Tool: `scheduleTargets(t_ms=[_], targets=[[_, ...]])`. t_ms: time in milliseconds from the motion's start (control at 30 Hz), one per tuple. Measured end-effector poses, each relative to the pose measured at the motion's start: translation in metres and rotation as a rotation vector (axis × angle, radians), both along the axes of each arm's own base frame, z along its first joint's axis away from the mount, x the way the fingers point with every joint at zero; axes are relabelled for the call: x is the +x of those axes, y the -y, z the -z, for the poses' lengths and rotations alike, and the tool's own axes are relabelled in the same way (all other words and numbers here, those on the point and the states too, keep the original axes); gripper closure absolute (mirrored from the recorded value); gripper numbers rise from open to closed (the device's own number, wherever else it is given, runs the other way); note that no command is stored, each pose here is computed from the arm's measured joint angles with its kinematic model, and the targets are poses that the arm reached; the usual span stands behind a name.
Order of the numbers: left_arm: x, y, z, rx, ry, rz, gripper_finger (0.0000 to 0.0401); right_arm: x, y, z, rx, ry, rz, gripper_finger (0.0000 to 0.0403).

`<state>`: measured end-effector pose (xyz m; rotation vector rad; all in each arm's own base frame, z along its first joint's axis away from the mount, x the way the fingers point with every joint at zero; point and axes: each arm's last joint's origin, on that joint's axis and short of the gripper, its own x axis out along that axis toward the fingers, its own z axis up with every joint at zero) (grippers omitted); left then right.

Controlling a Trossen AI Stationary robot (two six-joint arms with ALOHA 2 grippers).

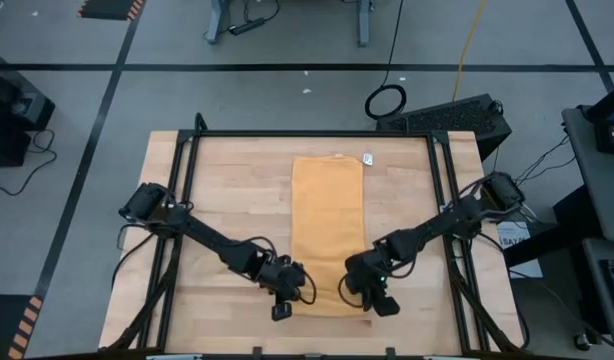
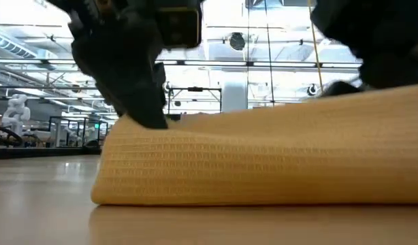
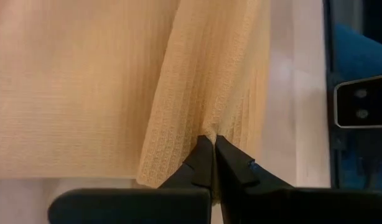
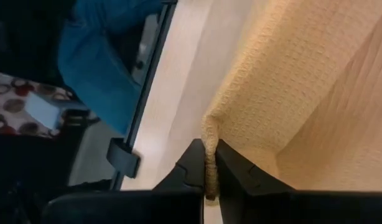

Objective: Roll towel
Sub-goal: Roll the yellow towel

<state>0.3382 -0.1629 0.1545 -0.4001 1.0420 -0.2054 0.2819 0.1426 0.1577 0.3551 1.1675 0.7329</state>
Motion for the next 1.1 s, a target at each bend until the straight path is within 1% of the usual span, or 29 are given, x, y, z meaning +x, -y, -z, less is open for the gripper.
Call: scheduleTargets(t_ms=[67, 200, 333, 567, 667, 933, 1000, 1100], targets=[[0.0, -0.002, 0.008, -0.04, -0.006, 0.011, 0.0395, -0.002, 0.004, 0.007, 0.028, -0.001, 0.01, 0.0394], [-0.002, -0.004, 0.018, -0.035, -0.01, -0.019, 0.0395, -0.006, 0.012, 0.016, 0.024, -0.006, 0.031, 0.0394], [-0.002, -0.005, 0.019, -0.035, 0.013, -0.03, 0.0395, -0.008, 0.016, 0.021, 0.019, 0.001, 0.037, 0.0394], [-0.003, -0.005, 0.02, -0.03, 0.0, -0.03, 0.0395, -0.006, 0.022, 0.022, -0.005, 0.013, 0.063, 0.0391], [-0.003, -0.005, 0.02, -0.029, -0.005, -0.032, 0.0395, -0.005, 0.024, 0.023, -0.042, 0.007, 0.111, 0.0375], [-0.005, -0.009, 0.023, -0.045, -0.069, -0.093, 0.0395, -0.005, 0.026, 0.023, -0.056, -0.008, 0.146, 0.0316], [-0.004, -0.012, 0.023, -0.051, -0.079, -0.107, 0.0395, -0.007, 0.027, 0.02, -0.085, 0.0, 0.168, 0.0306], [-0.003, -0.014, 0.023, -0.053, -0.076, -0.114, 0.0395, -0.014, 0.028, 0.01, -0.169, 0.018, 0.206, 0.0291]])
